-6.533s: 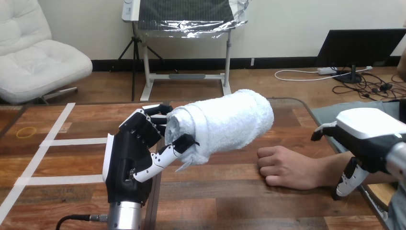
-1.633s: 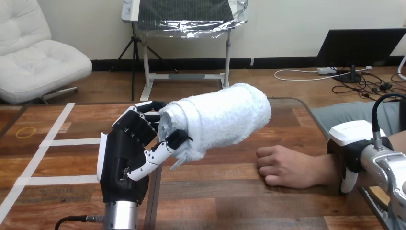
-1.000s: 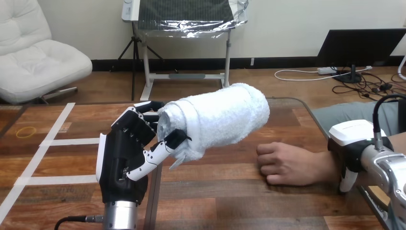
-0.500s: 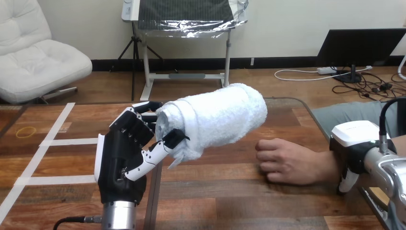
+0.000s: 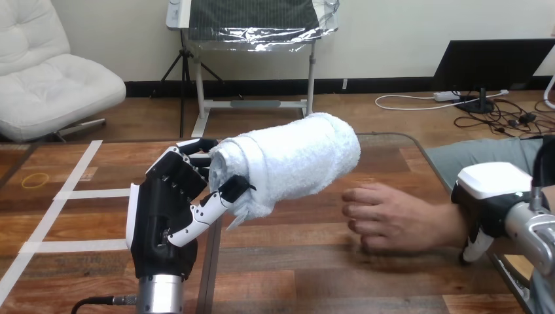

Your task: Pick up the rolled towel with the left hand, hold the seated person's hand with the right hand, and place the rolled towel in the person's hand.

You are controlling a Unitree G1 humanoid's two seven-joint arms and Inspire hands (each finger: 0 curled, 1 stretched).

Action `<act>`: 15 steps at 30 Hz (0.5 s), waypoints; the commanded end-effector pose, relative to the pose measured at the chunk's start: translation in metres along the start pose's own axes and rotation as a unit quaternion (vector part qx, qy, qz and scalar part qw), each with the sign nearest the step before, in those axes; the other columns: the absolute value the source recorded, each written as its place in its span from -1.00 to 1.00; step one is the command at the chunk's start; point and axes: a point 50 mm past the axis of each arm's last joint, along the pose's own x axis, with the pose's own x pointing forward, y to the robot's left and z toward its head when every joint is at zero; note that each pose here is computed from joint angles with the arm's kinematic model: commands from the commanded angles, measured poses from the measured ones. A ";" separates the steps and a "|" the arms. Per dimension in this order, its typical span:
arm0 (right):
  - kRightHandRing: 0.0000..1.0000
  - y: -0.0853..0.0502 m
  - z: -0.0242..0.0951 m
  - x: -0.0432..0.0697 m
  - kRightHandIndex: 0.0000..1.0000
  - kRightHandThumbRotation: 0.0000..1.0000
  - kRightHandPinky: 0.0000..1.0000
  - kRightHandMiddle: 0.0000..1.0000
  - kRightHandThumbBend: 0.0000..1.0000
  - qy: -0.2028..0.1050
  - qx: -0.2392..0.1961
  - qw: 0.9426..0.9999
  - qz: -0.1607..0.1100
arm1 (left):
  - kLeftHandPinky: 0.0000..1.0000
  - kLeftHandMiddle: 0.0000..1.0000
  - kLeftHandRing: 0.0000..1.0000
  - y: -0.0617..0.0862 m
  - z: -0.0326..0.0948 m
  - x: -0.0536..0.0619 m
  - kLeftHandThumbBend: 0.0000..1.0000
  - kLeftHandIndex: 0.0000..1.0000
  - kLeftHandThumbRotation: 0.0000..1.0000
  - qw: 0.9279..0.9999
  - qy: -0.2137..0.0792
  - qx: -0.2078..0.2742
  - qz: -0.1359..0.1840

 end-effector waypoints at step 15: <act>-0.65 -0.055 -0.002 -0.022 -0.26 -1.00 -0.82 -0.45 0.40 -0.017 0.062 0.989 -0.134 | -0.17 -0.12 -0.18 -0.020 0.009 0.025 0.12 0.07 -1.00 0.999 -0.045 -0.022 -0.016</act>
